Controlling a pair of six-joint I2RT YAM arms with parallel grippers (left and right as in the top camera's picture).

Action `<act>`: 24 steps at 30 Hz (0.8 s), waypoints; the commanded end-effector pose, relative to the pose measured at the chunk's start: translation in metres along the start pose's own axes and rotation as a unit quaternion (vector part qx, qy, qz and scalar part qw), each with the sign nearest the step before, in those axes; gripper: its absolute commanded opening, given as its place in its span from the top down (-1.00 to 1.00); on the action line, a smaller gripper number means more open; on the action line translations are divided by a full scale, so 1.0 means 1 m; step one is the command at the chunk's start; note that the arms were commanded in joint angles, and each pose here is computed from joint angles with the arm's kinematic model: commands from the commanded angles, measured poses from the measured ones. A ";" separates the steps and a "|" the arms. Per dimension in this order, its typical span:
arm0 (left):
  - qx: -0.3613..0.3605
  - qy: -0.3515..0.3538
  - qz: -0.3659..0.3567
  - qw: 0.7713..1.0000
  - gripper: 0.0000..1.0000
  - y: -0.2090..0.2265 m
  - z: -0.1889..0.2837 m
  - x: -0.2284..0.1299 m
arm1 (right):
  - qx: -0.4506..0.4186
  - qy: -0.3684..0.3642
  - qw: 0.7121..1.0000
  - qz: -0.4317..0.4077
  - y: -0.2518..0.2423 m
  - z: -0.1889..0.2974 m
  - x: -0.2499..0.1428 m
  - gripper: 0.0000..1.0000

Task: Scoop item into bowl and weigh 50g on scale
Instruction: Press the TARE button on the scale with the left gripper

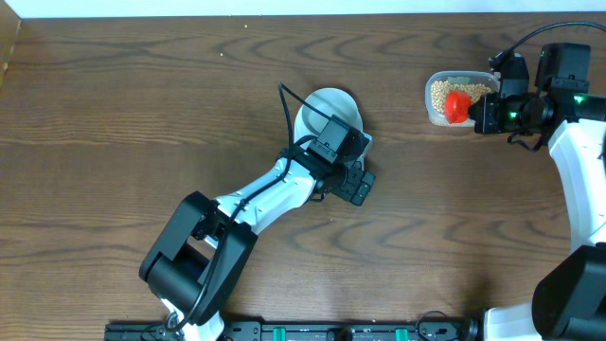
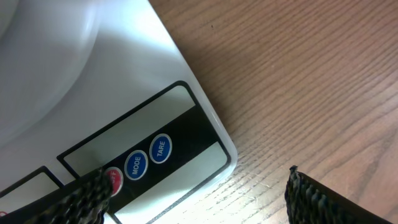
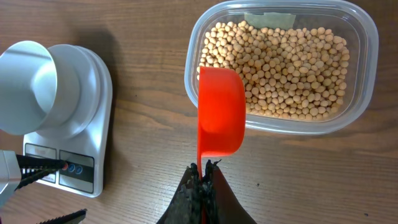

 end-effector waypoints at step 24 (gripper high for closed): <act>-0.006 0.023 -0.003 1.000 -0.75 0.002 -0.015 -0.010 | 0.002 -0.003 1.000 0.005 0.002 0.001 0.004 0.97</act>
Point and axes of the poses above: each gripper's point midway between its finger pads, its own z axis back along the fingers, its own y axis along the line the jaws close on, x = y × z, the point moved 6 cm from there along z, back along the fingers, and after that the axes turned 10 degrees about -z, right-handed, at the moved point
